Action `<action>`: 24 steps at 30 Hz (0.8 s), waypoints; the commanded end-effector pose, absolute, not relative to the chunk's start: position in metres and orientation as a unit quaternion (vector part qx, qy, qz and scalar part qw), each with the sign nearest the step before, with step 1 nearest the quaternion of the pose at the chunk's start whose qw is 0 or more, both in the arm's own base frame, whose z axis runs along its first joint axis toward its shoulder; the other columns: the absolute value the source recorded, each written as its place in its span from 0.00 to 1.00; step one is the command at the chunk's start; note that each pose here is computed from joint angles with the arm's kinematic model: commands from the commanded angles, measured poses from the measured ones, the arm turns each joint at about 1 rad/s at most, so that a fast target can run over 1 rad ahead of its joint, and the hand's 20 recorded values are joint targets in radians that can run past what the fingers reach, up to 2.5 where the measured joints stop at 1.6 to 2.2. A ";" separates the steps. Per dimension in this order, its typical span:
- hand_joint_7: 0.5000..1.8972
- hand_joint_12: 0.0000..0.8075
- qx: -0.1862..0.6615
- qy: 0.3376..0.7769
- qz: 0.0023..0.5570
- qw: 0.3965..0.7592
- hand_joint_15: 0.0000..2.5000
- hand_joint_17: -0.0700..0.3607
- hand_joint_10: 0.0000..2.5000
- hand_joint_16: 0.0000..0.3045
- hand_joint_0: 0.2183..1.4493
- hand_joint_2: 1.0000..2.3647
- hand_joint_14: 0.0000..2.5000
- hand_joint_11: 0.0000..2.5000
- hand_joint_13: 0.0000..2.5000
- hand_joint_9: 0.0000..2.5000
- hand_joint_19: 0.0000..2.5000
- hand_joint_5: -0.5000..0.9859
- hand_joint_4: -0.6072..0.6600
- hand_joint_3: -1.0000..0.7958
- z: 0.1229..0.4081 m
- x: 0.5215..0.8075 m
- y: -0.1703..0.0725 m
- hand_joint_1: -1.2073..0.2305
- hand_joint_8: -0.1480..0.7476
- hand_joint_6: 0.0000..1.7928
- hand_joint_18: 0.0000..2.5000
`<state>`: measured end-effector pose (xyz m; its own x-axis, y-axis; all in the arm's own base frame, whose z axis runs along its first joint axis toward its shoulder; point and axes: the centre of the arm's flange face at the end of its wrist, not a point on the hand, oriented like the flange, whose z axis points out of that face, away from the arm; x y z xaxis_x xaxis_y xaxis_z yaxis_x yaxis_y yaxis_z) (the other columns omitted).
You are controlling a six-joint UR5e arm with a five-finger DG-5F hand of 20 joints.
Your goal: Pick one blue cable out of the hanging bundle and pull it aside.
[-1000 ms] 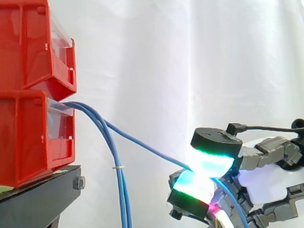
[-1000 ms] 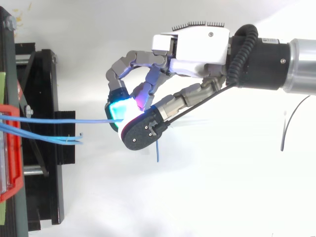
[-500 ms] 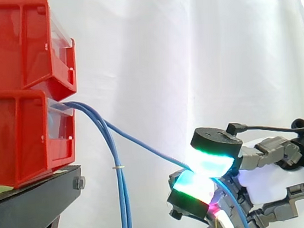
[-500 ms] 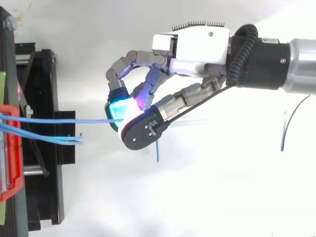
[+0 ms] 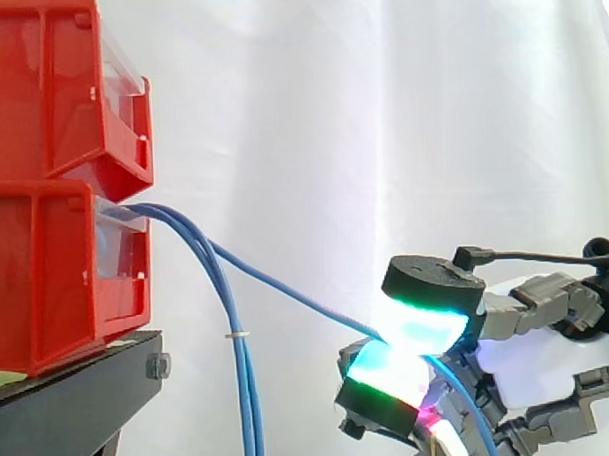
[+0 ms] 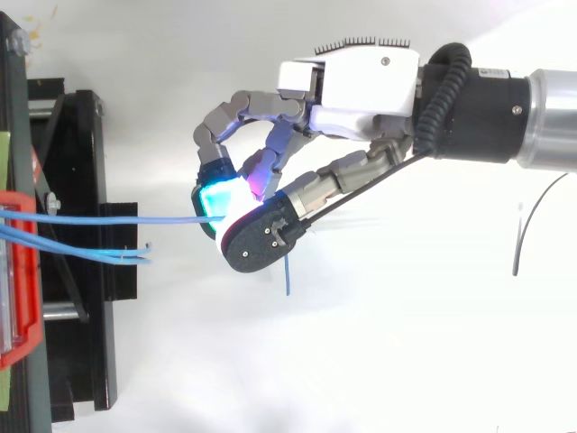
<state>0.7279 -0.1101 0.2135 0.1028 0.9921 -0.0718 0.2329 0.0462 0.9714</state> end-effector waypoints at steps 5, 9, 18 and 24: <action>0.80 0.37 0.567 0.541 0.395 0.480 0.25 0.34 0.01 0.11 0.52 0.01 0.01 0.24 0.33 0.47 0.30 0.24 0.37 0.46 0.212 0.728 -0.110 0.22 0.38 0.53 0.22; 0.80 0.37 0.566 0.541 0.395 0.480 0.25 0.34 0.01 0.11 0.52 0.01 0.01 0.24 0.33 0.47 0.29 0.24 0.37 0.46 0.214 0.728 -0.110 0.22 0.38 0.53 0.22; 0.80 0.37 0.567 0.541 0.394 0.480 0.25 0.34 0.01 0.11 0.52 0.01 0.01 0.24 0.33 0.47 0.29 0.24 0.37 0.46 0.213 0.727 -0.111 0.22 0.38 0.53 0.22; 0.80 0.37 0.567 0.540 0.395 0.481 0.25 0.34 0.01 0.11 0.52 0.01 0.01 0.24 0.33 0.47 0.30 0.24 0.37 0.47 0.215 0.728 -0.111 0.22 0.38 0.53 0.22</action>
